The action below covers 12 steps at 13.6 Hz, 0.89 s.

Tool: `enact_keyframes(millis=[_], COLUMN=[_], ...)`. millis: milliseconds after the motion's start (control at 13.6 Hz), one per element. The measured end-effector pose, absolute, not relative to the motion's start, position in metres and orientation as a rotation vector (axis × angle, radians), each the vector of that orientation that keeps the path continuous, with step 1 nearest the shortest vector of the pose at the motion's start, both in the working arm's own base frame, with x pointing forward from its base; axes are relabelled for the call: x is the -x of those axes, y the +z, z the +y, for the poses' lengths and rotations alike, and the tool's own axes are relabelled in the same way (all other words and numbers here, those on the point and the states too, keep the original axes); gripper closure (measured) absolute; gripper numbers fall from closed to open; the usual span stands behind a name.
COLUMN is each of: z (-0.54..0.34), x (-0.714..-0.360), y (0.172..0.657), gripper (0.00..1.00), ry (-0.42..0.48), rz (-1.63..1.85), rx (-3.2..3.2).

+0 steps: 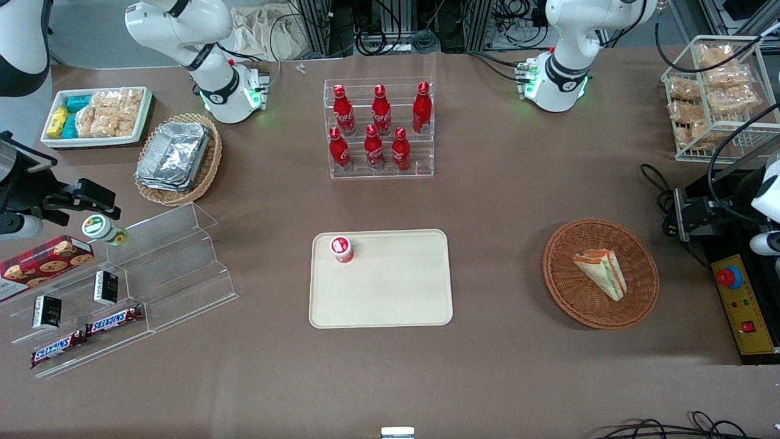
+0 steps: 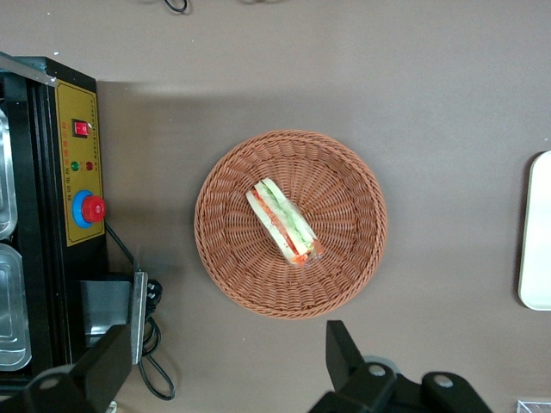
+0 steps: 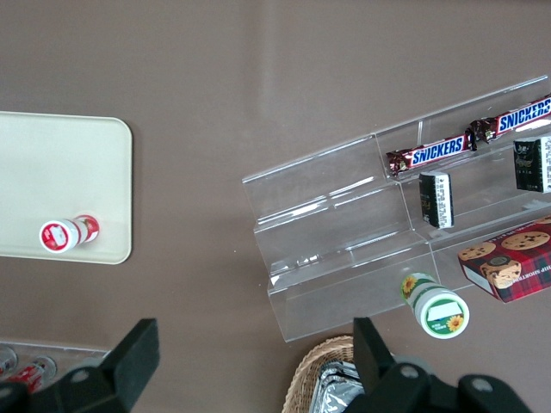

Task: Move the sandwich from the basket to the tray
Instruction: 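Move the left gripper toward the wicker basket holding the sandwich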

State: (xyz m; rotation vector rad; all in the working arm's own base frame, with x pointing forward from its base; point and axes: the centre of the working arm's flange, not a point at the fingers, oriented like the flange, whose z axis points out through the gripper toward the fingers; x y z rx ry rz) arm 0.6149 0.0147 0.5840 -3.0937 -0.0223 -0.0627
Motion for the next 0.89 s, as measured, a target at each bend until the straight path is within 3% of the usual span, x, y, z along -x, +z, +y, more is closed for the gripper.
enact_keyframes(millis=[443,664,885], z=[0.010,0.013,0.014], x=[-0.613,-0.608,-0.596], y=[0.581,0.563,0.535], gripper=[0.00,0.00,0.00], ry=[-0.035,0.023,0.023], rz=[-0.012,-0.018,-0.015], rx=[3.095,3.096,3.099])
